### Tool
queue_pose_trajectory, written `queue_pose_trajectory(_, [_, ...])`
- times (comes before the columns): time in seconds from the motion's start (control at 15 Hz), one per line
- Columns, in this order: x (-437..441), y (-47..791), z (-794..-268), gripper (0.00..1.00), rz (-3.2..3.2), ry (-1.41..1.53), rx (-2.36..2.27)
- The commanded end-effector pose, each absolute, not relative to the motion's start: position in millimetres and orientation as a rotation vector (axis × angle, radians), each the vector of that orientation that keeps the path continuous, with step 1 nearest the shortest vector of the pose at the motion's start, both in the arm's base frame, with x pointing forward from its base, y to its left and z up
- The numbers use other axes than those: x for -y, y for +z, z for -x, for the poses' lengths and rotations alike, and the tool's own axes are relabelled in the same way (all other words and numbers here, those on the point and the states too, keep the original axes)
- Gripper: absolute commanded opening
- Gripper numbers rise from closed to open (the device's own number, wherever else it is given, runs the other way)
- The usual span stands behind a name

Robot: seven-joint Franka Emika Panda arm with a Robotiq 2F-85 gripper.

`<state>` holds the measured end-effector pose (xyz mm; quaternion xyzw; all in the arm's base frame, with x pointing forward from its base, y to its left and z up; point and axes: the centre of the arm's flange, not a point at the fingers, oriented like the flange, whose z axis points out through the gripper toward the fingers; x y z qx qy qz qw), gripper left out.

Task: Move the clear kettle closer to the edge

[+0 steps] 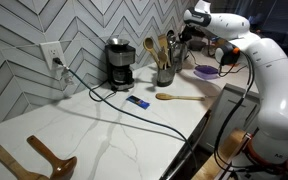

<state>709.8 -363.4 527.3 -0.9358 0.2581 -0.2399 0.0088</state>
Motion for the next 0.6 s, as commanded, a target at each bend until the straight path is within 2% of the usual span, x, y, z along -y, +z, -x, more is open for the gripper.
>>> queue_pose_trajectory(0.0, [368, 517, -714, 0.0, 2.99, -0.481, -0.826])
queue_pose_trajectory(0.27, [367, 520, -700, 0.0, 3.013, -0.359, -0.839])
queue_pose_trajectory(0.53, [365, 526, -717, 0.0, 2.903, -0.578, -0.858])
